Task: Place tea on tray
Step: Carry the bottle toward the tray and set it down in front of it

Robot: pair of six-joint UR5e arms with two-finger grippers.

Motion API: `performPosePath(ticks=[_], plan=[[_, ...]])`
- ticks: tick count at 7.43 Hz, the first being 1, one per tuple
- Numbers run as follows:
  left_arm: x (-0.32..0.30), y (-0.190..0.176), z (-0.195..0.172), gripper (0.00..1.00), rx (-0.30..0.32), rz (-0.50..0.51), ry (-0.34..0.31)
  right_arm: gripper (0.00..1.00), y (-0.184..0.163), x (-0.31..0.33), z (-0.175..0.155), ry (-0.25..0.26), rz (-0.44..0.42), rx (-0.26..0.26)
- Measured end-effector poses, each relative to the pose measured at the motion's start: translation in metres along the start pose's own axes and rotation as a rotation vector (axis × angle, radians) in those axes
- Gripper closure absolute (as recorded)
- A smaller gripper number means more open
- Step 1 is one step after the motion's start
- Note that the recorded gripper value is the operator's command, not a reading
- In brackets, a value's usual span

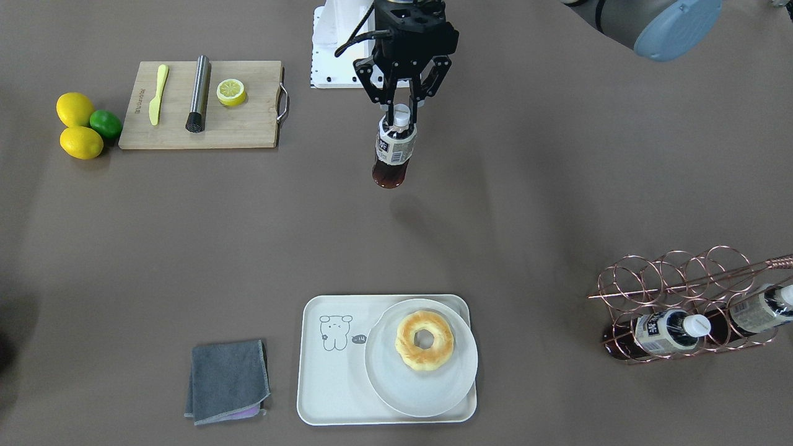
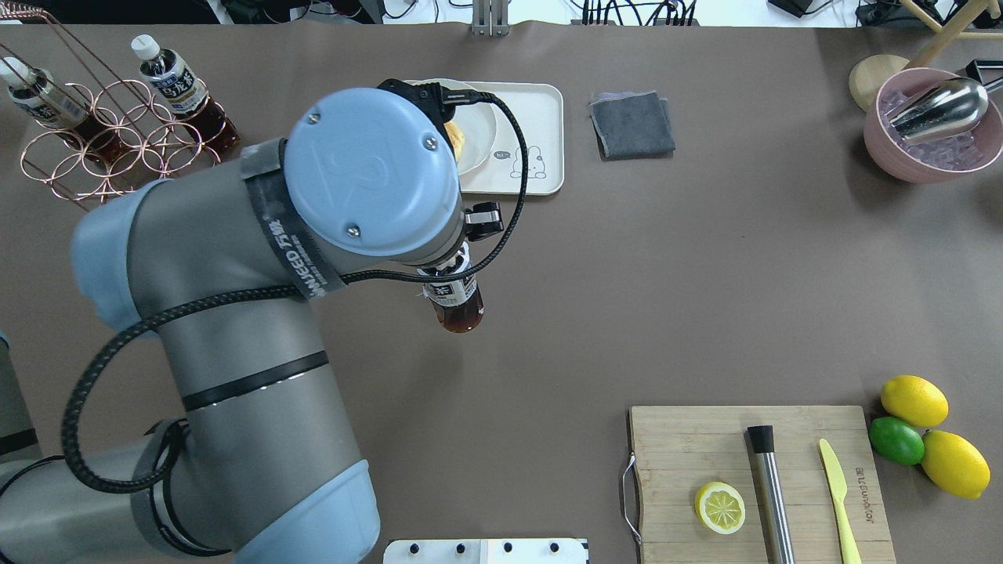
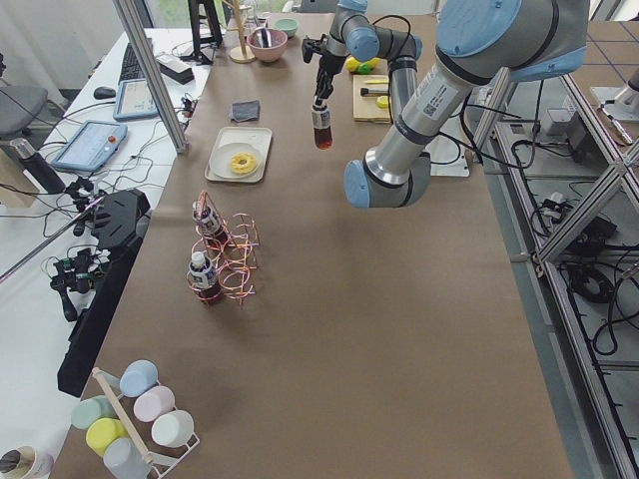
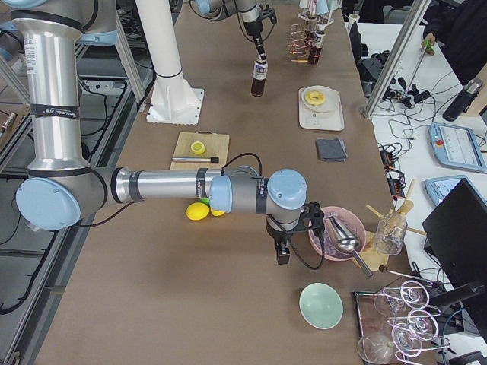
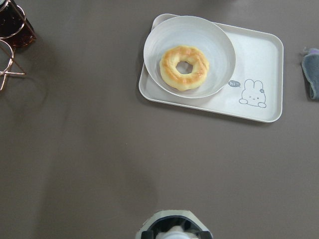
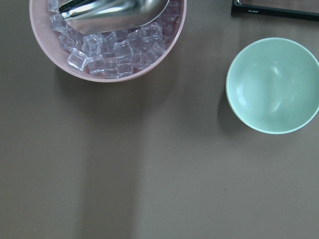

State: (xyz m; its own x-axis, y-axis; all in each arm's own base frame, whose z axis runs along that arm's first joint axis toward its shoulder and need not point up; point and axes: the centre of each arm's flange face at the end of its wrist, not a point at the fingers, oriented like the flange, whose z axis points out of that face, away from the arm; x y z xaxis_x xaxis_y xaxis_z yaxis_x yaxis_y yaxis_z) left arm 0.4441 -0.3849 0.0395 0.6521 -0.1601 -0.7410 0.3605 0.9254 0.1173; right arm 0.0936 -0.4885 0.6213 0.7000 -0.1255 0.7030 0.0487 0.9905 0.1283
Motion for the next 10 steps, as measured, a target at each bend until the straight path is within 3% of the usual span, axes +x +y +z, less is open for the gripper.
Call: performPosePath(ticks=[2,10], plan=[[0.022,0.018,0.012,1.00,0.022,0.012,-0.006,0.00,0.001,0.002,0.000,0.000,0.005,0.001],[0.035,0.026,0.052,1.00,0.022,0.022,-0.022,0.00,0.001,0.004,0.001,0.000,0.011,-0.002]])
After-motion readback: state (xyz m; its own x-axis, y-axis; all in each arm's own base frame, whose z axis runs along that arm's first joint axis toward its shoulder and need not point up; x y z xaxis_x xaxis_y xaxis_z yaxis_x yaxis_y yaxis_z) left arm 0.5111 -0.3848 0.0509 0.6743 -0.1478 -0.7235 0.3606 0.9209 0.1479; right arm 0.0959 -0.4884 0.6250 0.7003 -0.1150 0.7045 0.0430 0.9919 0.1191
